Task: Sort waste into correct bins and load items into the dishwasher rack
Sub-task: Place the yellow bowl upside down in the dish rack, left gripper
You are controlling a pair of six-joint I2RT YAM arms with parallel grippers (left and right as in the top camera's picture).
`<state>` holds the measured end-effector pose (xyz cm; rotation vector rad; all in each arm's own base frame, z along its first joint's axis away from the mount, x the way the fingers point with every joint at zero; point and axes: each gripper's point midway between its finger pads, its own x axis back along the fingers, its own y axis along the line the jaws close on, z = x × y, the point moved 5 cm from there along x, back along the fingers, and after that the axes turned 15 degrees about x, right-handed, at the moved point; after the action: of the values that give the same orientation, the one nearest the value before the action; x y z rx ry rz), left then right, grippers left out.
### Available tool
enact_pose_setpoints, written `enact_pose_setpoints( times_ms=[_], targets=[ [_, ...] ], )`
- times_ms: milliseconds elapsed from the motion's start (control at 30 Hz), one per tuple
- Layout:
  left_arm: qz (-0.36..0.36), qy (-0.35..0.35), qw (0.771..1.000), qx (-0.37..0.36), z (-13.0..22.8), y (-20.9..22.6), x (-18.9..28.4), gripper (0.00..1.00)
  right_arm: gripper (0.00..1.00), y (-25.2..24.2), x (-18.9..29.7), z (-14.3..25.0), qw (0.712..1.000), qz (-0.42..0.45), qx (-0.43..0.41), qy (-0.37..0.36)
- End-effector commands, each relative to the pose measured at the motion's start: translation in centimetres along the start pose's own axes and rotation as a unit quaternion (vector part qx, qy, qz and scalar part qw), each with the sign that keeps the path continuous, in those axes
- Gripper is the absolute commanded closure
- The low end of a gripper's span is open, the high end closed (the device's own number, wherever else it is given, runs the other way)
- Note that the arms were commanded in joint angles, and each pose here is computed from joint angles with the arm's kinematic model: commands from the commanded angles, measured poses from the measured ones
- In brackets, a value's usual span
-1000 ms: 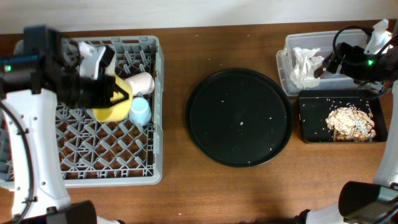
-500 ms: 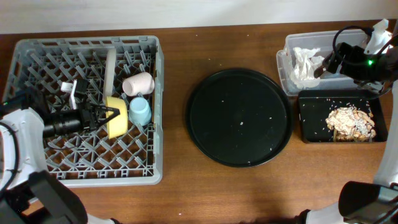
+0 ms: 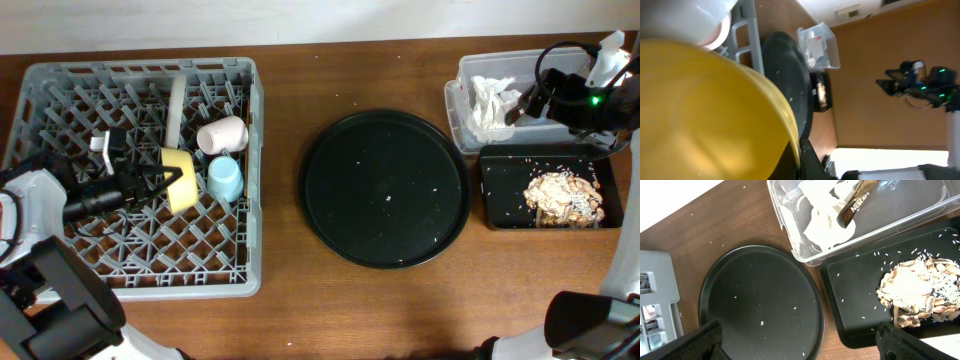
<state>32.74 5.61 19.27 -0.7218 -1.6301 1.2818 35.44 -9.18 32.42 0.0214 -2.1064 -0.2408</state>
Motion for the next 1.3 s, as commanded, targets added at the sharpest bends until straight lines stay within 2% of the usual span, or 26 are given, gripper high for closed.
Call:
enact_pose_setpoints(
  times_ms=[0, 233, 633, 667, 733, 767, 833, 1067, 1200, 1267],
  targets=[
    [0.03, 0.003, 0.999, 0.032, 0.2, 0.2, -0.3, 1.0, 0.02, -0.1, -0.2, 0.0, 1.0, 0.004, 0.005, 0.003],
    [-0.03, 0.036, 0.997, 0.064, 1.6, 1.5, -0.2, 1.0, 0.02, -0.1, -0.2, 0.0, 1.0, 0.003, 0.005, 0.003],
    [-0.063, 0.0, 0.995, 0.08, 1.3, 4.0, 2.7, 0.99, 0.02, -0.1, -0.2, 0.1, 1.0, 0.003, 0.005, 0.004],
    [-0.065, 0.002, 0.995, 0.081, 1.3, 4.1, 2.8, 0.94, 0.02, -0.1, -0.2, 0.1, 1.0, 0.003, 0.005, 0.004],
    [-0.065, 0.002, 0.994, 0.09, 1.4, 4.0, 2.8, 0.76, 0.02, -0.1, -0.2, 0.1, 1.0, 0.003, 0.005, 0.004],
    [-0.062, 0.003, 0.994, 0.094, 1.5, 3.9, 2.7, 0.62, 0.02, -0.1, -0.2, 0.1, 1.0, 0.003, 0.005, 0.005],
    [-0.06, 0.003, 0.993, 0.105, 1.7, 3.9, 3.0, 0.55, 0.02, -0.1, -0.2, 0.1, 1.0, 0.003, 0.004, 0.006],
    [-0.052, -0.038, 0.986, 0.152, 2.0, 4.5, 6.2, 0.52, 0.02, -0.1, -0.2, 0.1, 1.0, 0.003, 0.005, 0.005],
    [-0.054, -0.026, 0.987, 0.151, 2.4, 4.0, 6.4, 0.5, 0.02, -0.1, -0.2, 0.1, 1.0, 0.003, 0.005, 0.005],
    [-0.078, -0.01, 0.986, 0.147, 2.5, 3.1, 7.0, 0.5, 0.02, -0.1, -0.2, 0.1, 1.0, 0.003, 0.005, 0.005]
  ],
)
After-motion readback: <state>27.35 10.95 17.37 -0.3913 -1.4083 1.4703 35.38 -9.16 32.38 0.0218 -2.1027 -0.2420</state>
